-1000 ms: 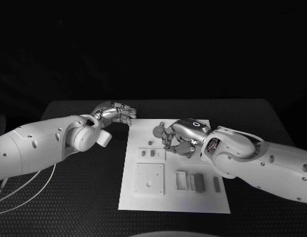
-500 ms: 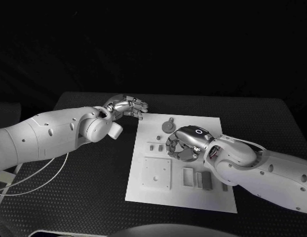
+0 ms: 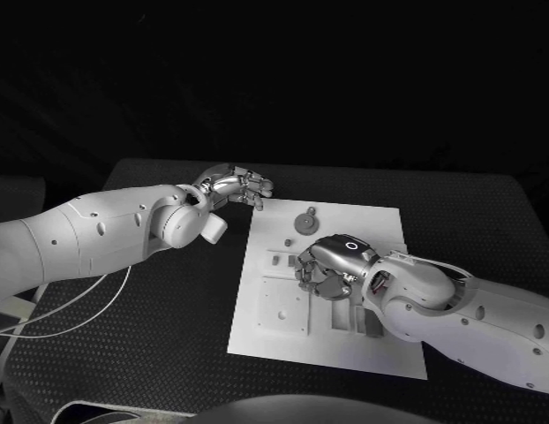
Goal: Assemble the parts on the task board
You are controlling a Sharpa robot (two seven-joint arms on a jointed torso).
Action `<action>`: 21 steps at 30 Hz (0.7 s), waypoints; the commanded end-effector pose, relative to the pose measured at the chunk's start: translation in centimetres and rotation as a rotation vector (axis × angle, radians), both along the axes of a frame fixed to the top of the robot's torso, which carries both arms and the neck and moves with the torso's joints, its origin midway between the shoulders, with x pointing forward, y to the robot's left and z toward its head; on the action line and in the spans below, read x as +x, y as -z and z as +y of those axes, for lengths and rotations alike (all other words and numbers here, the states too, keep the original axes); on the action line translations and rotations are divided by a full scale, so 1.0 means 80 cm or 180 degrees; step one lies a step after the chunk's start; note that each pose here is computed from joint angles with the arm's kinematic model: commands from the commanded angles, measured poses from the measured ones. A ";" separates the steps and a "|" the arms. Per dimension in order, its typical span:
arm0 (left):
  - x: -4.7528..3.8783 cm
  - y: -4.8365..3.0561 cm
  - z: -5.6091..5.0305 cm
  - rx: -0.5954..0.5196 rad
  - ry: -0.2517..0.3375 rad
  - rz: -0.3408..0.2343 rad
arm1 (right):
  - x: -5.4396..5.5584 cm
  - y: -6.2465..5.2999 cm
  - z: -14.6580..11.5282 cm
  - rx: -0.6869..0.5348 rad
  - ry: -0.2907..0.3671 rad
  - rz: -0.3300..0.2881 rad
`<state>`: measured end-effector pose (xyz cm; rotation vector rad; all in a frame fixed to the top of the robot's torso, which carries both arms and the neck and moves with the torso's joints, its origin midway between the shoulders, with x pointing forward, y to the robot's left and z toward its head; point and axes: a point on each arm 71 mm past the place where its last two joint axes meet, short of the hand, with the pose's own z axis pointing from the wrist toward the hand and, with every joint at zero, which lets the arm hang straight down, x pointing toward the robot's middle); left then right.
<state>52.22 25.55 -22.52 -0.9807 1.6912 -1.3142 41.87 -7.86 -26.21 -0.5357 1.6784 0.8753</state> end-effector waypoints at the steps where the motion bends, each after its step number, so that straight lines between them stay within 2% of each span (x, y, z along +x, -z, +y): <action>1: 0.000 -0.0025 -0.004 -0.0031 0.0030 -0.0038 | -0.003 0.004 0.003 -0.0081 -0.0074 -0.0016; 10: 0.000 -0.0027 -0.003 -0.0032 0.0034 -0.0035 | -0.008 0.017 0.006 -0.0148 -0.0091 0.0025; 21: 0.000 -0.0037 -0.002 -0.0028 0.0025 -0.0038 | -0.011 0.023 0.011 -0.0169 -0.0132 0.0071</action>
